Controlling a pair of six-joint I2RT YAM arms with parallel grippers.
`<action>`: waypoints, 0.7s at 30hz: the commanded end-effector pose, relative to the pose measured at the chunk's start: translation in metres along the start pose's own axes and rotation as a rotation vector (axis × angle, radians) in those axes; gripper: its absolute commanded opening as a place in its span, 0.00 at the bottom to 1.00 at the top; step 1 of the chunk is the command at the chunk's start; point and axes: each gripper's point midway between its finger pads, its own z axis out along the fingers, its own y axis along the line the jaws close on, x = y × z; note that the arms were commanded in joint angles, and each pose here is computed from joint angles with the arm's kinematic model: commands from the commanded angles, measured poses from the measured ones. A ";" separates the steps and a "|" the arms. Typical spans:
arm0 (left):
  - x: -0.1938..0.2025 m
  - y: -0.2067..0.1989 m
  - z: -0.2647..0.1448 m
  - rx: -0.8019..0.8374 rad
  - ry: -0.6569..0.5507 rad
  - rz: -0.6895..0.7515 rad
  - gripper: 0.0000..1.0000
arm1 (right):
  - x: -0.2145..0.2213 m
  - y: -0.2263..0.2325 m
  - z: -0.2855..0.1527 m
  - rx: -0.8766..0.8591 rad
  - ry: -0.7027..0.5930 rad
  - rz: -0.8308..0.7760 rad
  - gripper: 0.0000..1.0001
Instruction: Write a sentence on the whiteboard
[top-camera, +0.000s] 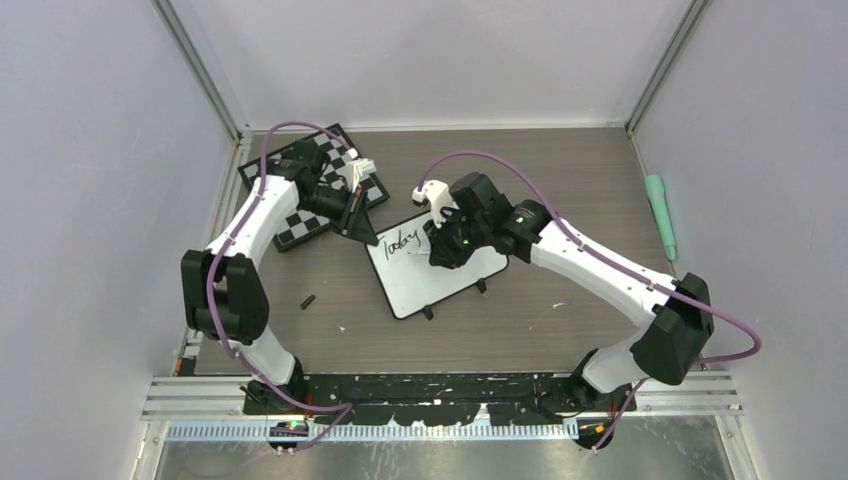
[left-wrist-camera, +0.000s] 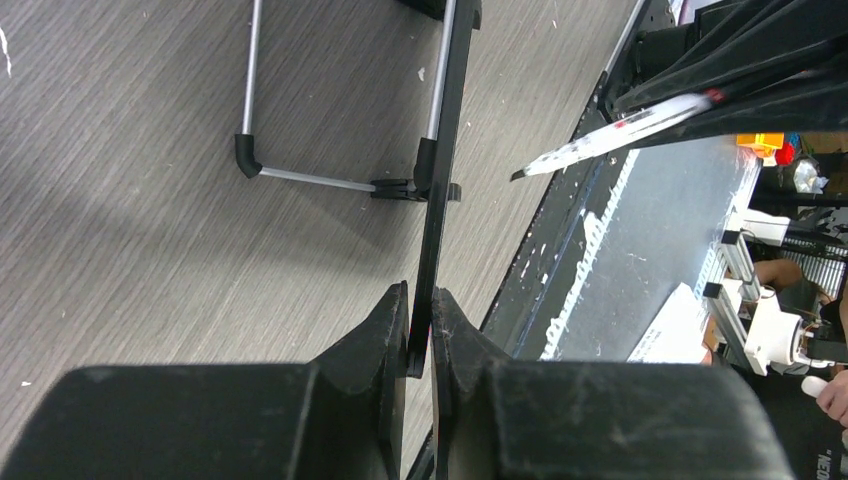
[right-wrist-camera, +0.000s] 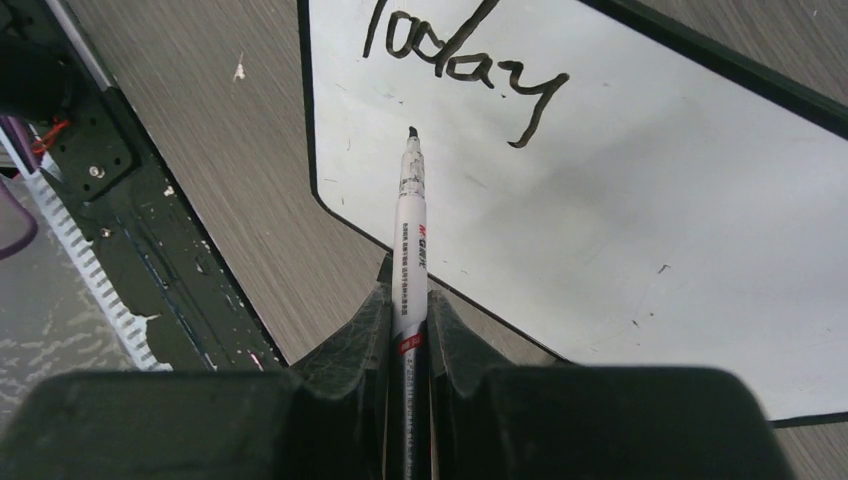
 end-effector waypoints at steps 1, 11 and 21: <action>0.002 -0.010 -0.006 -0.010 -0.017 -0.008 0.00 | -0.034 0.006 -0.038 -0.032 -0.134 0.008 0.00; 0.011 -0.013 -0.005 -0.014 -0.021 -0.033 0.00 | -0.025 -0.003 -0.052 -0.041 -0.150 0.049 0.00; 0.014 -0.011 -0.003 -0.022 -0.020 -0.059 0.00 | -0.025 -0.006 -0.049 -0.042 -0.156 0.056 0.00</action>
